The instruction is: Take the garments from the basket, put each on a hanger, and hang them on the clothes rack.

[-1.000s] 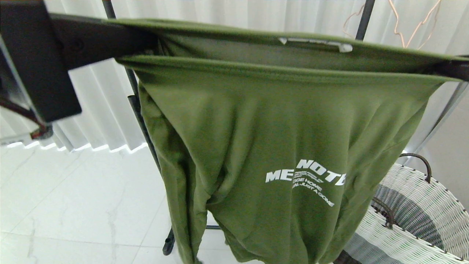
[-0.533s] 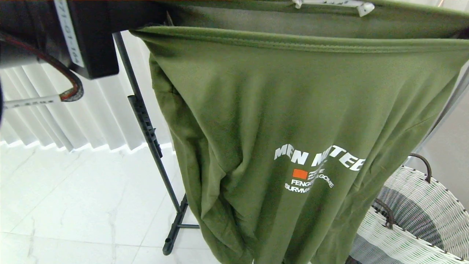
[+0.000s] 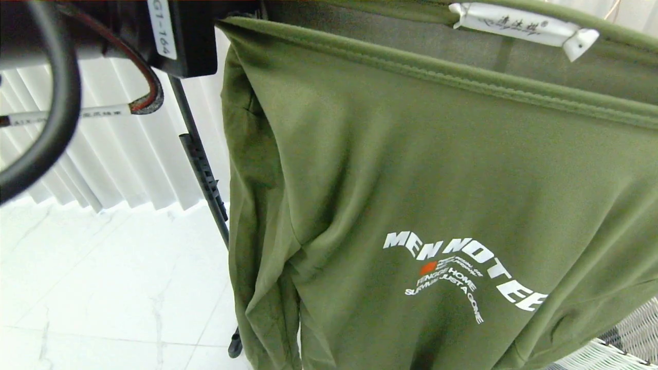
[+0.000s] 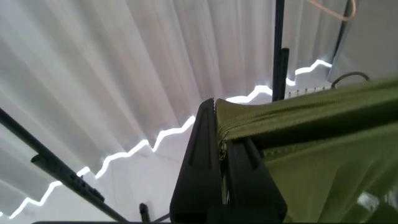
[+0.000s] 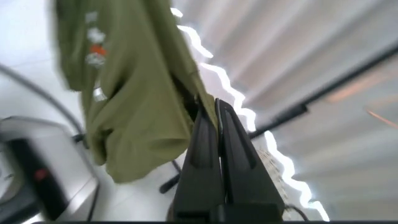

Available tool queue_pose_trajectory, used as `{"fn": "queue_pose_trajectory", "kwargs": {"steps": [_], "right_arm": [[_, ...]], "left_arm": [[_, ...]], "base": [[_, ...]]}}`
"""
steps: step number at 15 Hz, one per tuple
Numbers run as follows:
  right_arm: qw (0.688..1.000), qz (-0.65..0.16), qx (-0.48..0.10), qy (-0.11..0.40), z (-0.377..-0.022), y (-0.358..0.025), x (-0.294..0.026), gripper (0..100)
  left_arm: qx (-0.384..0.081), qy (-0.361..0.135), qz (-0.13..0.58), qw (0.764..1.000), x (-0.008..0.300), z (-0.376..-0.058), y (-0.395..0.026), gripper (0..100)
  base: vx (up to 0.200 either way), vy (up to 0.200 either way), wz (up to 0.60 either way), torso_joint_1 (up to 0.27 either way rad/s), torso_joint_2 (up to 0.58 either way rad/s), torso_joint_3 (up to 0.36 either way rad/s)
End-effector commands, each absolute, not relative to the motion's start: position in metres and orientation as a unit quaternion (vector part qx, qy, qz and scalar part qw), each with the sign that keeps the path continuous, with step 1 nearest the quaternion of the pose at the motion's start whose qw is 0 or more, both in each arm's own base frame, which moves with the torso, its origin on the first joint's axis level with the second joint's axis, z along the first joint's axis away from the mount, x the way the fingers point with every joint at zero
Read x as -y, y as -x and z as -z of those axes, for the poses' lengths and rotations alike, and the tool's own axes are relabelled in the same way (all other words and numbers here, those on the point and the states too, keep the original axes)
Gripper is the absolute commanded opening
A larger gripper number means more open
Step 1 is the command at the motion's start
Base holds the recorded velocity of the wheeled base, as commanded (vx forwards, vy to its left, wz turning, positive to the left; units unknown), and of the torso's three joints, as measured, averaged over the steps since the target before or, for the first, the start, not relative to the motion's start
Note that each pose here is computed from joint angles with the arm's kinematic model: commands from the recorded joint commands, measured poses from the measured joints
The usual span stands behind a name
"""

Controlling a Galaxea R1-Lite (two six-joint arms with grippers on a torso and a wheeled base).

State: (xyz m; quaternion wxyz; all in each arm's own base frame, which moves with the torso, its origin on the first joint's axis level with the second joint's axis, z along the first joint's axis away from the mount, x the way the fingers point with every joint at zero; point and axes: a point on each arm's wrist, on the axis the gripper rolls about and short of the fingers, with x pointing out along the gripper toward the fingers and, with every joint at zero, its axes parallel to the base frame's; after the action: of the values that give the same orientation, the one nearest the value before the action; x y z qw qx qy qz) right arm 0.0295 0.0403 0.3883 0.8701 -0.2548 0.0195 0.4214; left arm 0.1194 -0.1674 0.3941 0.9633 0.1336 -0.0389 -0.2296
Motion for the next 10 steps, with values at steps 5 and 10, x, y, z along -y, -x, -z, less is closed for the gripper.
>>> {"fn": "queue_pose_trajectory", "kwargs": {"steps": [5, 10], "right_arm": [[0.853, -0.449, -0.021, 0.265, -0.385, -0.030, -0.049, 0], [0.908, -0.335, -0.004, 0.252, -0.393, -0.059, -0.087, 0]], "left_arm": [[0.026, -0.094, 0.265, 0.959, 0.177, -0.395, -0.109, 0], [-0.085, -0.064, 0.363, 0.926, 0.137, -0.400, -0.052, 0]], "base": [[0.000, 0.000, 0.00, 0.000, 0.00, 0.000], [0.000, 0.000, 0.00, 0.000, 0.00, 0.000]]}}
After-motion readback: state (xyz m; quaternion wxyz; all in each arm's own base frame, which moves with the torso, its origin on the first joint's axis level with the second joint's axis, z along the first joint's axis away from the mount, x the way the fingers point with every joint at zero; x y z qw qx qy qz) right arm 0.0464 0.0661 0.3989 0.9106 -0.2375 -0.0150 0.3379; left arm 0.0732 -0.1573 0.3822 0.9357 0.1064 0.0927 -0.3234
